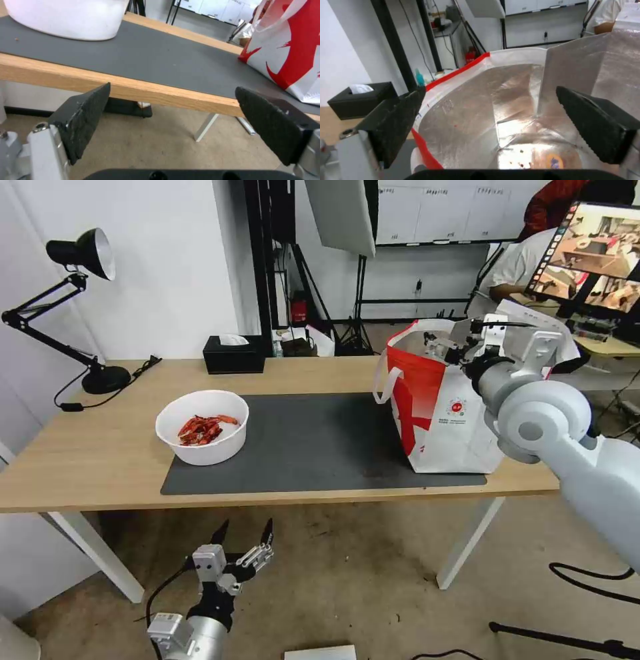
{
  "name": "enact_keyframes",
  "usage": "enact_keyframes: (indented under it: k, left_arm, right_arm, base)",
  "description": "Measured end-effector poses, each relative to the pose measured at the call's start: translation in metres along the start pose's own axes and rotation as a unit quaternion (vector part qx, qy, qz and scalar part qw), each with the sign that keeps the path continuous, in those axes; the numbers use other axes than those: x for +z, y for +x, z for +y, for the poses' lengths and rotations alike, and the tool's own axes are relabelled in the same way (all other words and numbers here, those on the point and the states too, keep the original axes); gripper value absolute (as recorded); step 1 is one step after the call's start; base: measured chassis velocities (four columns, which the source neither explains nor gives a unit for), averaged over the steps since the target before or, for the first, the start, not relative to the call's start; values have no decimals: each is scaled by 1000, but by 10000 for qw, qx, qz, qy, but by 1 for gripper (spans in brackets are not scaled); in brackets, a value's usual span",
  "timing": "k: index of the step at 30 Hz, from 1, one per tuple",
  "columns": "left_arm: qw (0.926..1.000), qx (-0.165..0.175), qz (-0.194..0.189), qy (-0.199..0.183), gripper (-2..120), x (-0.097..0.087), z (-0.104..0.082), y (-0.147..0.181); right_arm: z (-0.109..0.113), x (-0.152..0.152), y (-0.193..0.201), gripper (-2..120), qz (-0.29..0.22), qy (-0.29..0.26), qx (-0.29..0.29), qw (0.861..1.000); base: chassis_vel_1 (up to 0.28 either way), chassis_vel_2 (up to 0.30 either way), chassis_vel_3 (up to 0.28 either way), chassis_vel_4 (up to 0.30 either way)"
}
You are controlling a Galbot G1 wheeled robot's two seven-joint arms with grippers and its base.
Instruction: Pick up the trash from the table and place it into the takeout bag.
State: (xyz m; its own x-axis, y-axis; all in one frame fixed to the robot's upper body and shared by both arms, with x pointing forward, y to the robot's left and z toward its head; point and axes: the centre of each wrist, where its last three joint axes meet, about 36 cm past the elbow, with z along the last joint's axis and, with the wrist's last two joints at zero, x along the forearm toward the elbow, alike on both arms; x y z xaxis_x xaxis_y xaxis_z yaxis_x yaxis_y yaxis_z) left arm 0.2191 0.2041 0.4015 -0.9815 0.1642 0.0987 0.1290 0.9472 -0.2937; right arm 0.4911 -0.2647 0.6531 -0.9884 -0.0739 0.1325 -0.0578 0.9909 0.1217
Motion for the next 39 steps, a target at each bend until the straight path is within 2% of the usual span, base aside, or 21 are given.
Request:
enact_keyframes:
  k: [10,16,19,20,23,27,29,30,33,34,37,38,39]
  left_arm:
    - [10000,10,-12,1,100,-1,-1,0]
    - [10000,9,-16,-1,100,-1,0,-1]
    - [10000,12,-29,7,100,-2,0,-2]
    - [10000,12,-29,7,100,-2,0,-2]
    - [10000,20,-41,25,100,-1,0,-4]
    - [10000,32,-51,48,100,-1,-1,-5]
    - [10000,10,-72,64,100,-1,-2,-5]
    - [10000,10,-72,64,100,-1,-2,-5]
    - [9998,-96,-134,56,100,-4,0,-2]
    - [9998,-96,-134,56,100,-4,0,-2]
    - [9998,-100,-159,32,100,-5,1,-2]
    - [9998,-100,-159,32,100,-5,1,-2]
    - [9998,-103,-164,21,100,-5,2,-2]
  right_arm:
    - [0,2,0,100,-2,7,0,10000]
    - [2,8,5,100,-490,63,-210,9986]
    - [6,15,20,100,-941,90,-602,9937]
    - [6,15,20,100,-941,90,-602,9937]
    - [7,37,42,100,-1209,152,-983,9877]
    - [8,61,61,100,-1218,141,-1205,9851]
    - [12,87,77,100,-1327,117,-1442,9805]
    - [12,87,77,100,-1327,117,-1442,9805]
    - [18,120,93,100,-1423,154,-1724,9746]
    - [18,120,93,100,-1423,154,-1724,9746]
    - [14,155,110,100,-1445,279,-1687,9746]
    - [14,155,110,100,-1445,279,-1687,9746]
    - [12,168,117,100,-1413,322,-1653,9755]
  base:
    - [0,0,0,0]
    - [0,0,0,0]
    - [0,0,0,0]
    - [0,0,0,0]
    - [0,0,0,0]
    - [0,0,0,0]
    - [0,0,0,0]
    - [0,0,0,0]
    - [0,0,0,0]
    - [0,0,0,0]
    - [0,0,0,0]
    - [0,0,0,0]
    - [0,0,0,0]
